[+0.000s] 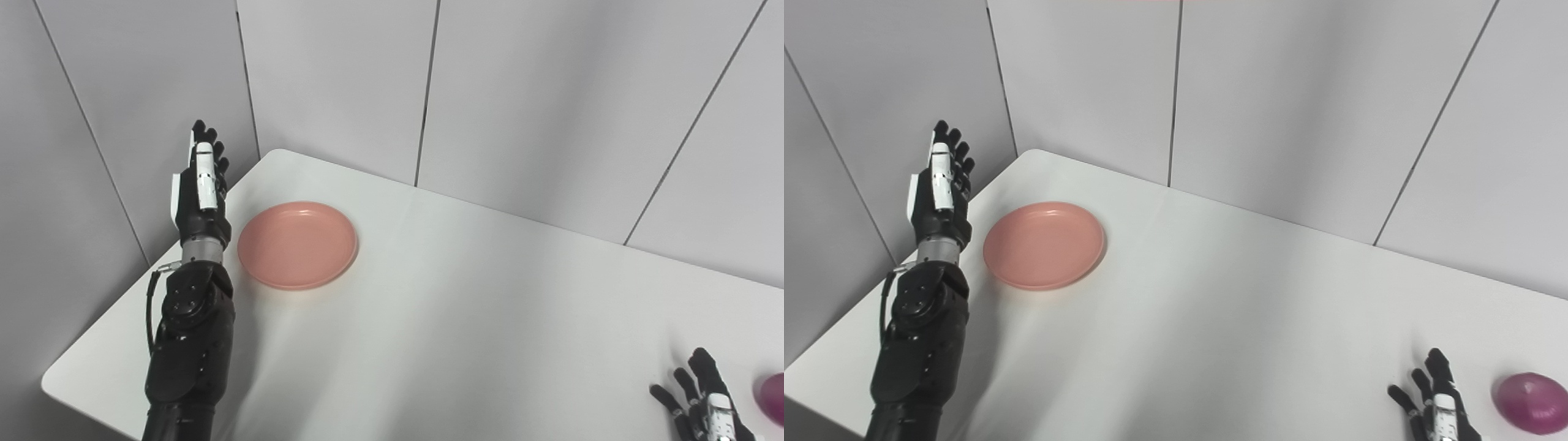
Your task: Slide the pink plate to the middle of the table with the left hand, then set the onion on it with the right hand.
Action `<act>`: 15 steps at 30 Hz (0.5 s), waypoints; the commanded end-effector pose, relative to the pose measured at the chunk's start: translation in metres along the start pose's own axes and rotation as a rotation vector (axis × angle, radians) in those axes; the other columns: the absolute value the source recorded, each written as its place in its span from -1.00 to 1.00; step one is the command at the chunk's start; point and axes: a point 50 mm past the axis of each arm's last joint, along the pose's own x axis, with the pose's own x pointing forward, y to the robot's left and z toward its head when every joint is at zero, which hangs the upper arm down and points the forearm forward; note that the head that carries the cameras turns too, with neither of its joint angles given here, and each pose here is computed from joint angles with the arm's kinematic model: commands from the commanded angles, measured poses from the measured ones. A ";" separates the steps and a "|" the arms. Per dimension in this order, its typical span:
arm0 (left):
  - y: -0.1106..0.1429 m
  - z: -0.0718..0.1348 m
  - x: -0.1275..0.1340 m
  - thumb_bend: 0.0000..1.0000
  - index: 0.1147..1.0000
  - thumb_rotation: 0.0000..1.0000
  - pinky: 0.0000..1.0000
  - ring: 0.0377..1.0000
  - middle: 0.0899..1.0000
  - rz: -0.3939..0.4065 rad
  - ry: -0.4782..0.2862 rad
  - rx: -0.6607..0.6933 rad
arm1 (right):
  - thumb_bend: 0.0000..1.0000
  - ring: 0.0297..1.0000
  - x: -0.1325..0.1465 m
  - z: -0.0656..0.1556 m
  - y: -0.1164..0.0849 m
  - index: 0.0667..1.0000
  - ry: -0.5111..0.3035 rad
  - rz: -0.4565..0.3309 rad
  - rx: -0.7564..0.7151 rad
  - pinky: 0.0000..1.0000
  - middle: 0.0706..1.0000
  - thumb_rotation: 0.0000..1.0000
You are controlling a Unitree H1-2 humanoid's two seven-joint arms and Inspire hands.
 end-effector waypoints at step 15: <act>0.005 0.002 0.011 -0.18 0.98 1.00 1.00 1.00 1.00 0.005 -0.004 -0.006 | 0.14 0.87 0.001 0.002 -0.005 0.83 0.001 0.003 -0.002 0.90 0.90 0.76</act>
